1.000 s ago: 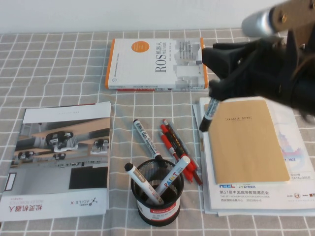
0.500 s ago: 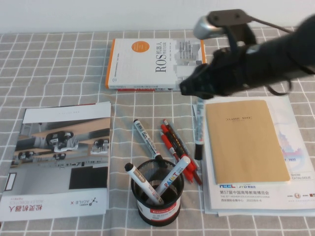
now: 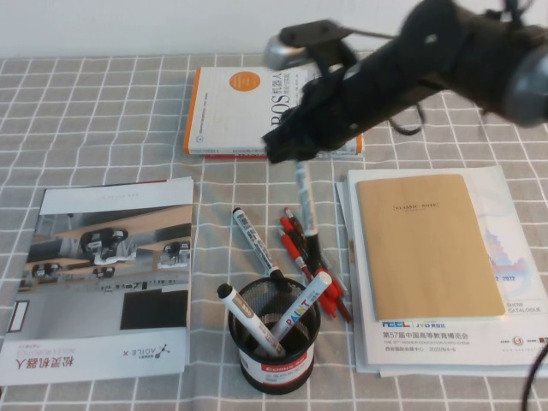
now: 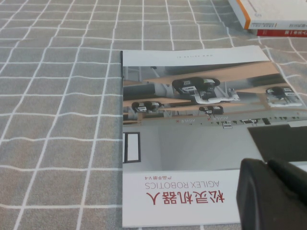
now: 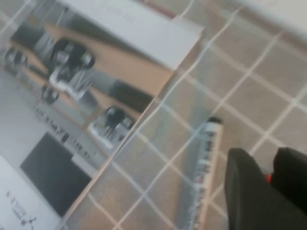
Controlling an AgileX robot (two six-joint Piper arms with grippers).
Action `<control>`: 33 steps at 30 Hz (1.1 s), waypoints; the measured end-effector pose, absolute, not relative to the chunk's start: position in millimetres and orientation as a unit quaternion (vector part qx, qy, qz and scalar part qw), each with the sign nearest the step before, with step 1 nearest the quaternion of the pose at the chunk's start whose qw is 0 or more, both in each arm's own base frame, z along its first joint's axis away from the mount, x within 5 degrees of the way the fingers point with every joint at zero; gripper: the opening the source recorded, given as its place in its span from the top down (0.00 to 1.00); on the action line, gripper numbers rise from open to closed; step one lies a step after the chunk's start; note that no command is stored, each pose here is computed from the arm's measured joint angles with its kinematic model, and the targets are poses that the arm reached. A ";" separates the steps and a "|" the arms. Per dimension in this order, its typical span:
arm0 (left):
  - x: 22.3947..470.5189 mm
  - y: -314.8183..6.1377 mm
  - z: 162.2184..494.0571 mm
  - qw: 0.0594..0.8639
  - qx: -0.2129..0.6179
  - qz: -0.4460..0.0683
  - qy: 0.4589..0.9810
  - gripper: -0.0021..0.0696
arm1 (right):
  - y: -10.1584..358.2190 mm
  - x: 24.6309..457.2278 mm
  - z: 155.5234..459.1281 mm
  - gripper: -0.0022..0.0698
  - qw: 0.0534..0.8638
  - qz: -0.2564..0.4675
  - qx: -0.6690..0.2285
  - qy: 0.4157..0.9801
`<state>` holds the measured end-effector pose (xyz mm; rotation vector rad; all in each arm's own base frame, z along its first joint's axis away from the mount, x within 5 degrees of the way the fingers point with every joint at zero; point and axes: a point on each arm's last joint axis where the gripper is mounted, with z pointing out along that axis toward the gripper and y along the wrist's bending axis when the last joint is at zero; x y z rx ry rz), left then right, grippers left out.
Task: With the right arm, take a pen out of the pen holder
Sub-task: 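Take a marker out of the pen holder and lay it on the table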
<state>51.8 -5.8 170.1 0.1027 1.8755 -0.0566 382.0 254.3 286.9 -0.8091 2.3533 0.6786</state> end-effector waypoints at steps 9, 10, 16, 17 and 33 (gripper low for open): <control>51.8 -5.8 170.1 0.590 0.044 -0.024 0.806 0.98 | 290.5 383.9 261.6 0.87 0.225 0.244 -0.328 0.885; 51.8 -5.8 170.1 0.590 0.044 -0.024 0.806 0.98 | 292.2 385.0 259.0 0.87 0.223 0.243 -0.329 0.885; 51.8 -5.8 170.1 0.590 0.044 -0.024 0.806 0.98 | 298.3 394.0 240.3 0.87 0.208 0.241 -0.321 0.892; 51.8 -5.8 170.1 0.590 0.044 -0.024 0.806 0.98 | 298.8 395.0 236.2 0.87 0.205 0.239 -0.320 0.894; 51.8 -5.8 170.1 0.590 0.044 -0.024 0.806 0.98 | 301.8 402.8 210.0 0.87 0.194 0.227 -0.314 0.901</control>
